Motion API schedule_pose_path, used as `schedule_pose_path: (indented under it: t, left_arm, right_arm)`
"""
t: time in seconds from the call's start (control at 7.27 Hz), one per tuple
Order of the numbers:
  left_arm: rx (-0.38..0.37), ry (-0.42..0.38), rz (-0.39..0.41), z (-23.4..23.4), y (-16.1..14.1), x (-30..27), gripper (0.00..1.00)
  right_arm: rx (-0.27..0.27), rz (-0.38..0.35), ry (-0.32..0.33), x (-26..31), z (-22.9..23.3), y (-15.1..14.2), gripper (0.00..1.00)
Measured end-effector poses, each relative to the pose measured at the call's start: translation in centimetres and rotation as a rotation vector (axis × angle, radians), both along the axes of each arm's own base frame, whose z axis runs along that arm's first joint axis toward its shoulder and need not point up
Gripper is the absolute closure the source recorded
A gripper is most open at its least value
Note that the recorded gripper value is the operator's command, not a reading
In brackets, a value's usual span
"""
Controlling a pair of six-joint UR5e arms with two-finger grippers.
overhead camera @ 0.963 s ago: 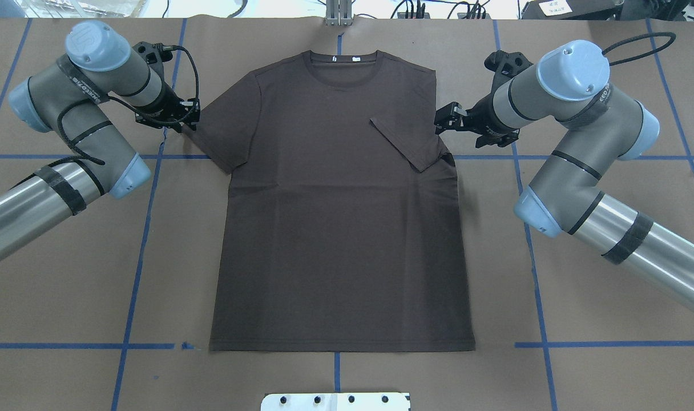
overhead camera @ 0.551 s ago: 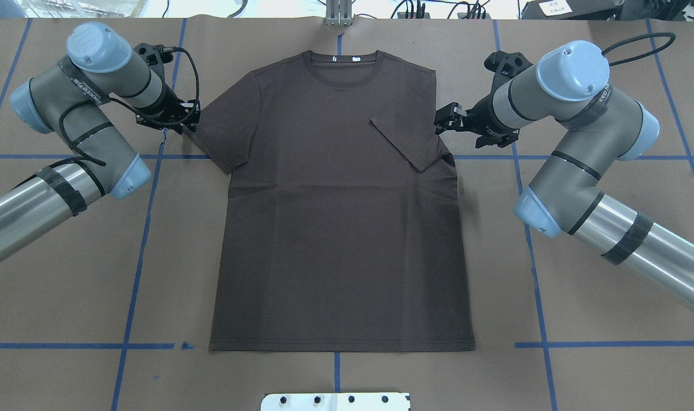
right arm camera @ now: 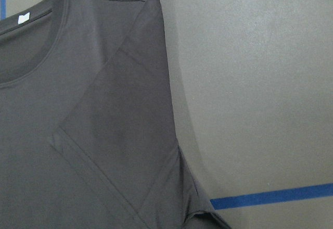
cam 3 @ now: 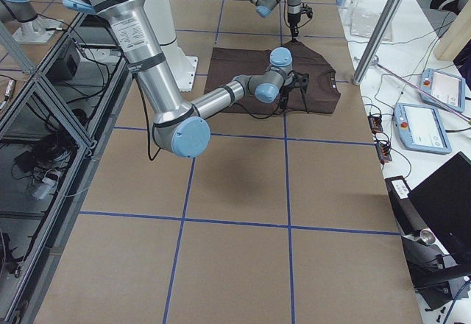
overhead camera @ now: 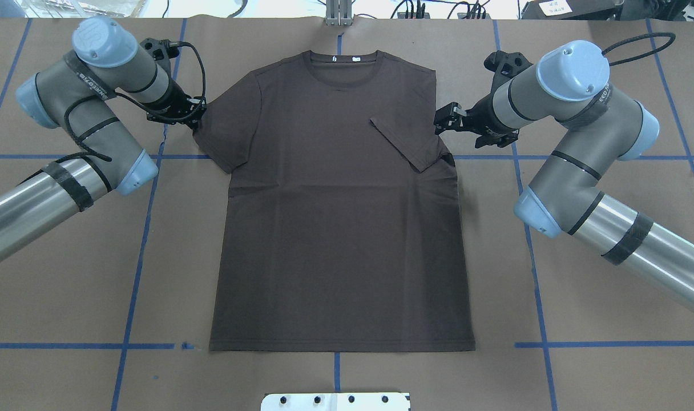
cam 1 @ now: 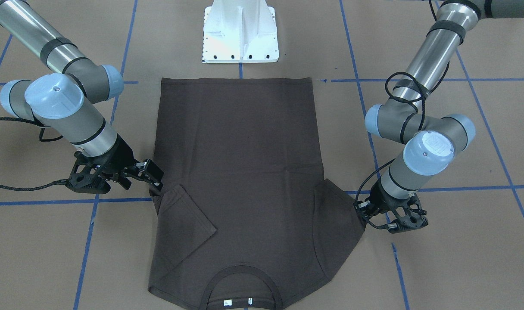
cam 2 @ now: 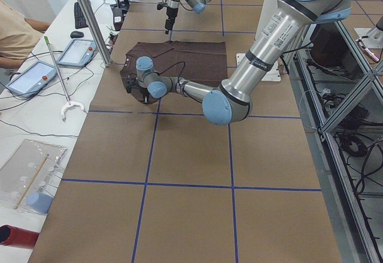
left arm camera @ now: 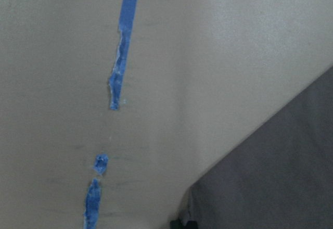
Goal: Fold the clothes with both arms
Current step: 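Grasp and fold the sleeve inward toward the collar with the left gripper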
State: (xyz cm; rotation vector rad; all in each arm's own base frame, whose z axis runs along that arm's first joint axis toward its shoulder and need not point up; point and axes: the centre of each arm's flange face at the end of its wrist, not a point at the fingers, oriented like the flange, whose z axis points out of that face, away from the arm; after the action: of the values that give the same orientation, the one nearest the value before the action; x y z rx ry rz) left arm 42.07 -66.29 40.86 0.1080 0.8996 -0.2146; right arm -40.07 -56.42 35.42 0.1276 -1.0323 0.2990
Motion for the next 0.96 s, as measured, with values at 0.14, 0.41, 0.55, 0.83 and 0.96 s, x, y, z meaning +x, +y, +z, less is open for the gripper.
schedule_pose_path:
  t: [0.14,0.41,0.55,0.83,0.96]
  left_arm:
    - [0.005,0.029,-0.014,-2.8,-0.6,0.5,1.0]
    - [-0.017,0.096,-0.045,-9.3,-0.9,3.2,1.0]
    - [-0.052,0.119,-0.052,-11.5,-0.2,5.8,1.0]
    - [-0.096,0.138,-0.054,-12.9,0.7,9.6,0.95]
    - [-0.09,0.158,-0.06,-13.0,0.8,10.7,0.34]
  right_arm:
    - [0.0,-0.001,-0.002,0.0,0.0,0.0,0.0]
    - [0.001,-0.003,-0.005,0.1,-0.2,0.1,0.0]
    - [0.001,-0.003,-0.005,0.1,-0.1,0.1,0.0]
    - [-0.001,-0.003,-0.003,0.2,0.0,0.1,0.0]
    - [-0.002,-0.002,-0.004,0.2,0.0,0.2,0.0]
